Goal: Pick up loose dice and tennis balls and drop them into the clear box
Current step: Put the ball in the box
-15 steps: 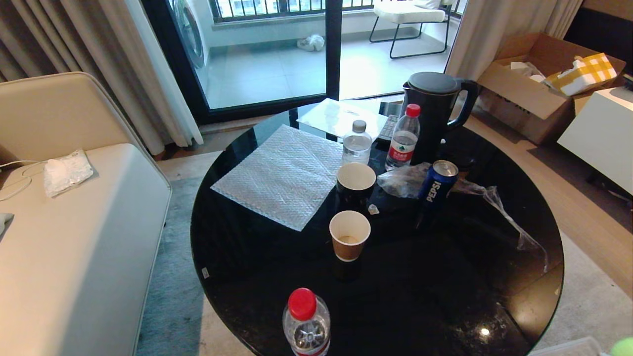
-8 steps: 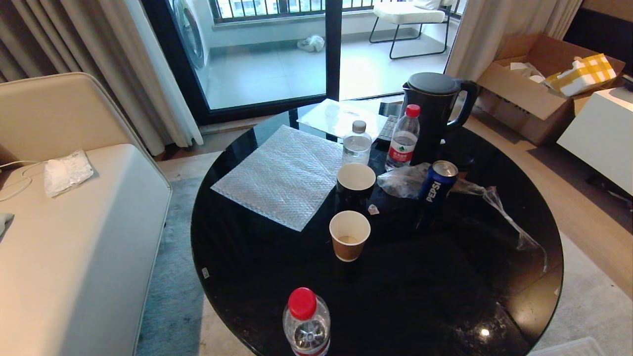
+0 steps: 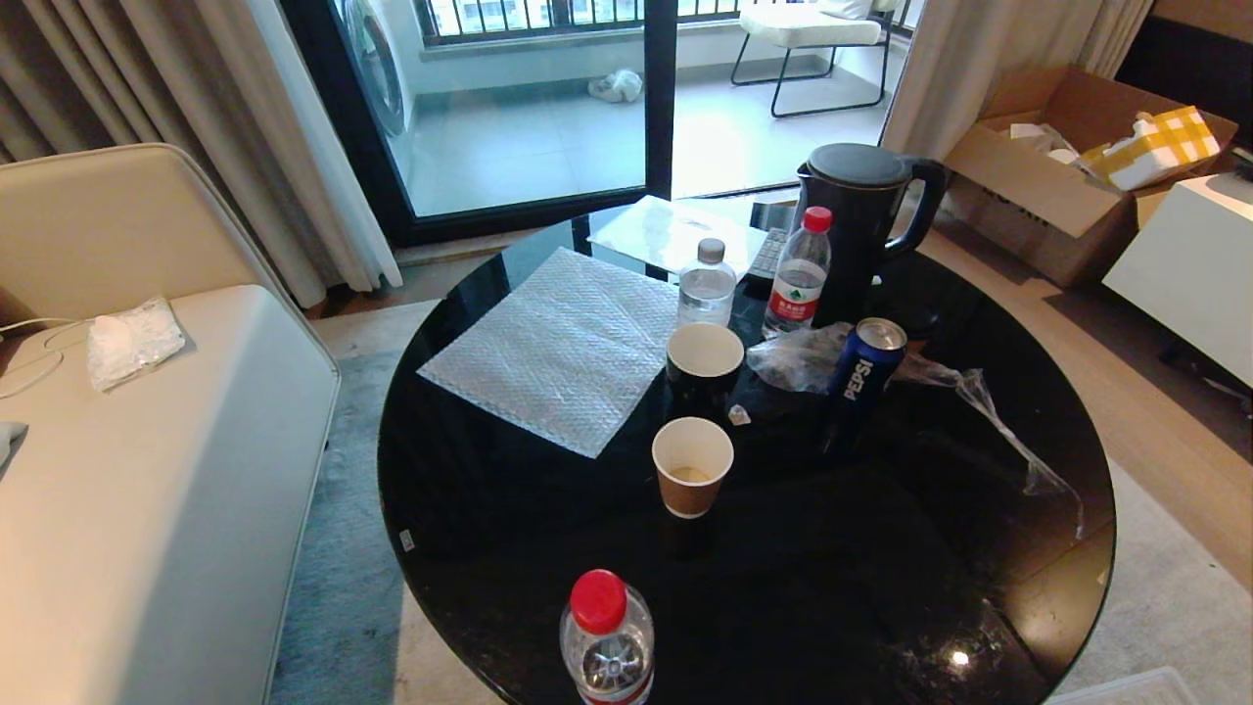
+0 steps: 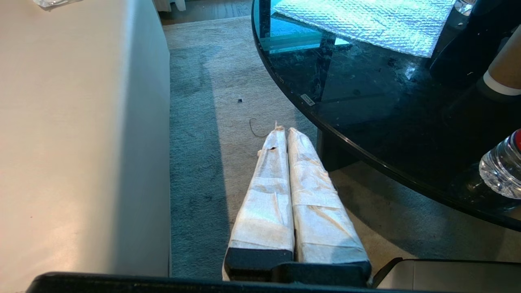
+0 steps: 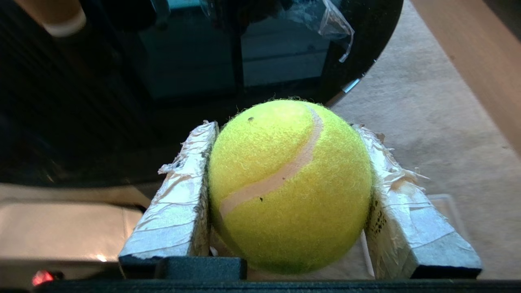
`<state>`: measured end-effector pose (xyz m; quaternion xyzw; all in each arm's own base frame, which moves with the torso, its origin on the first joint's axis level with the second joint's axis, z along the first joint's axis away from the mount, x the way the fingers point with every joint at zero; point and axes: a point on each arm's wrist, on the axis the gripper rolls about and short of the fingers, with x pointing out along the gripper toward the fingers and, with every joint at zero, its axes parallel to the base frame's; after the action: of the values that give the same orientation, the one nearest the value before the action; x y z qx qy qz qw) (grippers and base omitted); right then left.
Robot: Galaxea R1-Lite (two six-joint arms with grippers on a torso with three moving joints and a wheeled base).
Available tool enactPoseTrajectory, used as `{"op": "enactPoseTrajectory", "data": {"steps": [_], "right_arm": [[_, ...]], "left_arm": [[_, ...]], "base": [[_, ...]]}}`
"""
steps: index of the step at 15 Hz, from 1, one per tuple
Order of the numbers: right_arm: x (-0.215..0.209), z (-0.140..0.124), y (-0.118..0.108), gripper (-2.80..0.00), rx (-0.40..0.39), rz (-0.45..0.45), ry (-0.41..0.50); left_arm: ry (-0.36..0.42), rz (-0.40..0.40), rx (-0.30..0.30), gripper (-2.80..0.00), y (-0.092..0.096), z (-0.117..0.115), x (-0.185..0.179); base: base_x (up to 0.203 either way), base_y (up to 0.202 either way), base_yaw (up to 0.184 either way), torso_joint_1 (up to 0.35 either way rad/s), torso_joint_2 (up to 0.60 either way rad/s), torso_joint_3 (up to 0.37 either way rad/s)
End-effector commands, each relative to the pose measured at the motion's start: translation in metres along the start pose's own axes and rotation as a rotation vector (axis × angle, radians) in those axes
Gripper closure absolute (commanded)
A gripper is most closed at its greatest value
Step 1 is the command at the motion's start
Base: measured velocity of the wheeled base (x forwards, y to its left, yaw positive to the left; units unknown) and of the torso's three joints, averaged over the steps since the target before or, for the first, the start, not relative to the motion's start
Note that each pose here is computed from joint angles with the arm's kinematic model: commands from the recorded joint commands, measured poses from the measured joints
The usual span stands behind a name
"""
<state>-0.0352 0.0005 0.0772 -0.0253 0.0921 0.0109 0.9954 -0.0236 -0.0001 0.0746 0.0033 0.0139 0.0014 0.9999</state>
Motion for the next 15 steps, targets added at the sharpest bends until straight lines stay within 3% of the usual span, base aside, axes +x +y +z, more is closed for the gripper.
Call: {"op": "enactPoseTrajectory", "data": {"steps": [1,15], "right_arm": [[0.0008,-0.0002,-0.0001,0.00,-0.001,0.003,-0.004],[0.0008,-0.0002,-0.0003,0.00,-0.015,0.010,-0.005]], "left_arm": [[0.001,0.000,0.001,0.00,0.0000,0.0000,0.0000],[0.000,0.000,0.002,0.00,0.0000,0.0000,0.0000]], "base": [[0.000,0.000,0.000,0.000,0.00,0.000],[0.000,0.000,0.000,0.000,0.00,0.000]]}}
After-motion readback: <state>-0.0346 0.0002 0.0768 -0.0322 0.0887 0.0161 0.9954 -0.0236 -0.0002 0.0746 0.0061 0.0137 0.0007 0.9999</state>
